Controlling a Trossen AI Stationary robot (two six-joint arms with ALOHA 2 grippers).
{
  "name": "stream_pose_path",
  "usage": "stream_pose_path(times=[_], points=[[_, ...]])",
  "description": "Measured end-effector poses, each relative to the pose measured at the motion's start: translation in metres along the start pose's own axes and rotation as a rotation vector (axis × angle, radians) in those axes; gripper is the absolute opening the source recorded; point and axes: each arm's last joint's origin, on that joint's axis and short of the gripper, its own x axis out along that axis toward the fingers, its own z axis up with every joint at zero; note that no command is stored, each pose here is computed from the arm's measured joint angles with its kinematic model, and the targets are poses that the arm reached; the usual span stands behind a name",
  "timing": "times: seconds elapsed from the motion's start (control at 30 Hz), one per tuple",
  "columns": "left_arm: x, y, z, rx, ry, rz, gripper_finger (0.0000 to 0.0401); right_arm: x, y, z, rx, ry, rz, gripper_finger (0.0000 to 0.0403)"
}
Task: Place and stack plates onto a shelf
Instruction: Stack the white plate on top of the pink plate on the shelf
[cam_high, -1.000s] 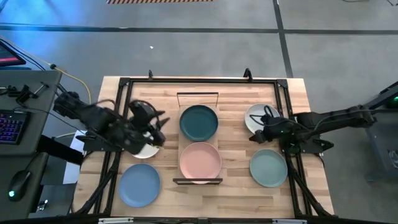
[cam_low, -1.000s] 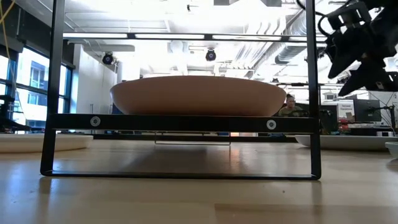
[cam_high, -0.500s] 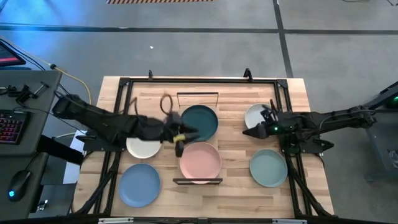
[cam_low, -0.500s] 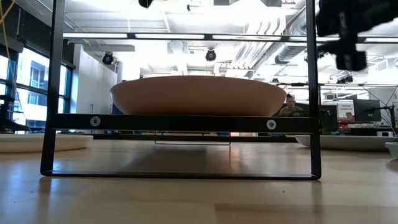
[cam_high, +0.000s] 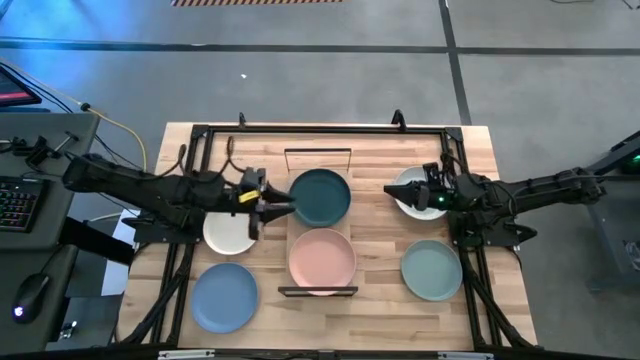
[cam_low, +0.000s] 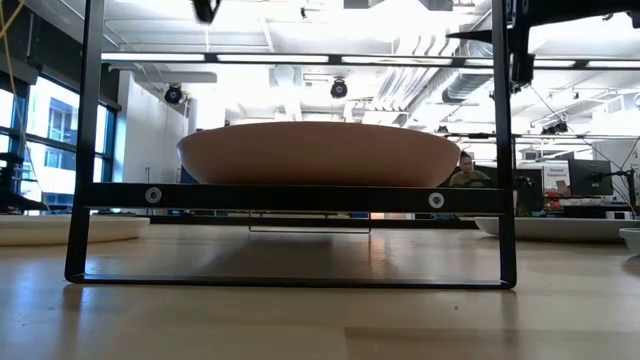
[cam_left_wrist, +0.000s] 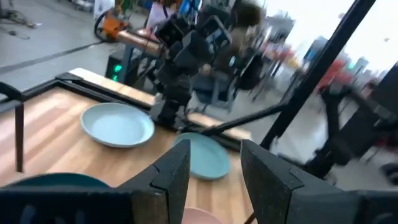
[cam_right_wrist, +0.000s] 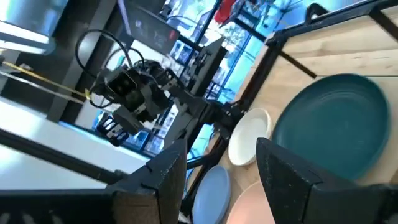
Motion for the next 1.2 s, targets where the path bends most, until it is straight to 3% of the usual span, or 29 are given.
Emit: stream_pose_path(times=[0.13, 0.27, 0.7, 1.2], points=[[-0.017, 0.012, -0.019, -0.078, -0.102, -0.044, 0.0131, 0.006, -0.002, -0.003, 0.018, -0.002, -0.02, 0.0174], [-0.028, 0.016, -0.022, -0.131, -0.175, -0.05, 0.0131, 0.01, -0.003, -0.005, 0.029, 0.002, -0.026, 0.0174], [-0.034, 0.019, -0.018, -0.107, -0.242, 0.045, 0.0131, 0.01, -0.003, -0.005, -0.019, 0.008, -0.021, 0.0174], [-0.034, 0.019, -0.018, -0.089, -0.239, 0.05, 0.0131, 0.01, -0.003, -0.006, -0.053, 0.024, -0.013, 0.0174]])
